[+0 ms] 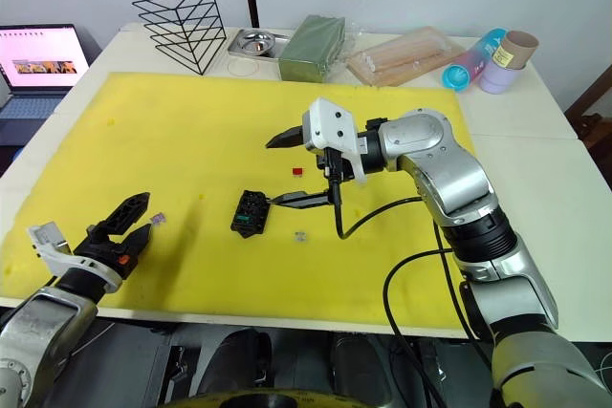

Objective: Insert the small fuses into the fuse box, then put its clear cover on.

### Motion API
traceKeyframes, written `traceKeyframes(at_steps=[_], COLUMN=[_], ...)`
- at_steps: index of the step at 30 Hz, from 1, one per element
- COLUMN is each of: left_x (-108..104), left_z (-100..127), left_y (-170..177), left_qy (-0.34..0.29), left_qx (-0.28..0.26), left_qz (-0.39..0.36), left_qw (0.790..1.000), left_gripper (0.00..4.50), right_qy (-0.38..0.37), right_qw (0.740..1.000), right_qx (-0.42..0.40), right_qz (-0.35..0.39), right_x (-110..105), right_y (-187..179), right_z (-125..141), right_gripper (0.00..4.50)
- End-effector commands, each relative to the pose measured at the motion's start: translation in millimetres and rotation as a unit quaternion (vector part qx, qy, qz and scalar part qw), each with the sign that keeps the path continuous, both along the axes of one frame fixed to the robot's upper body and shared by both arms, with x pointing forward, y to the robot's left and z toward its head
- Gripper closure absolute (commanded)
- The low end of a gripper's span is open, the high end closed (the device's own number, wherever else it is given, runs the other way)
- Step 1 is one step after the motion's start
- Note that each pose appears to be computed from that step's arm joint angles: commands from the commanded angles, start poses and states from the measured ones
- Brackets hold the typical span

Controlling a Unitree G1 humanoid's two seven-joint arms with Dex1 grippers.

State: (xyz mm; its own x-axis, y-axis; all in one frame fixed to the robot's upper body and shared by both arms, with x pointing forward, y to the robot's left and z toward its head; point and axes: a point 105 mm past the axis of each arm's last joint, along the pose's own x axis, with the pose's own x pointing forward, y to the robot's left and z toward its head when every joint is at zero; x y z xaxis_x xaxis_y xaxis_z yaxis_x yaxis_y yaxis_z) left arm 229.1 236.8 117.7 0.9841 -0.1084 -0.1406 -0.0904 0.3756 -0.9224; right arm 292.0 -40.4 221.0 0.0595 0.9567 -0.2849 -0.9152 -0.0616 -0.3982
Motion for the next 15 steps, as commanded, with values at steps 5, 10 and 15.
traceKeyframes(at_steps=[5,10,15], left_x=[-0.9,8.4,9.2], left_z=[12.5,2.3,1.2], left_y=[-5.2,-0.6,-2.3], left_qy=[-0.009,0.004,0.01], left_qx=[-0.005,-0.006,-0.005], left_qz=[0.001,0.018,0.014], left_qw=[1.0,1.0,1.0], left_gripper=[0.02,0.02,0.02], right_qy=[-0.031,-0.032,-0.031], right_qw=[0.999,0.999,0.999], right_qx=[0.012,0.011,0.011], right_qz=[-0.001,-0.001,-0.002], right_x=[-0.9,-0.4,-0.8], right_y=[-1.4,-1.2,-2.1], right_z=[15.9,14.9,14.8], right_gripper=[0.0,0.0,0.0])
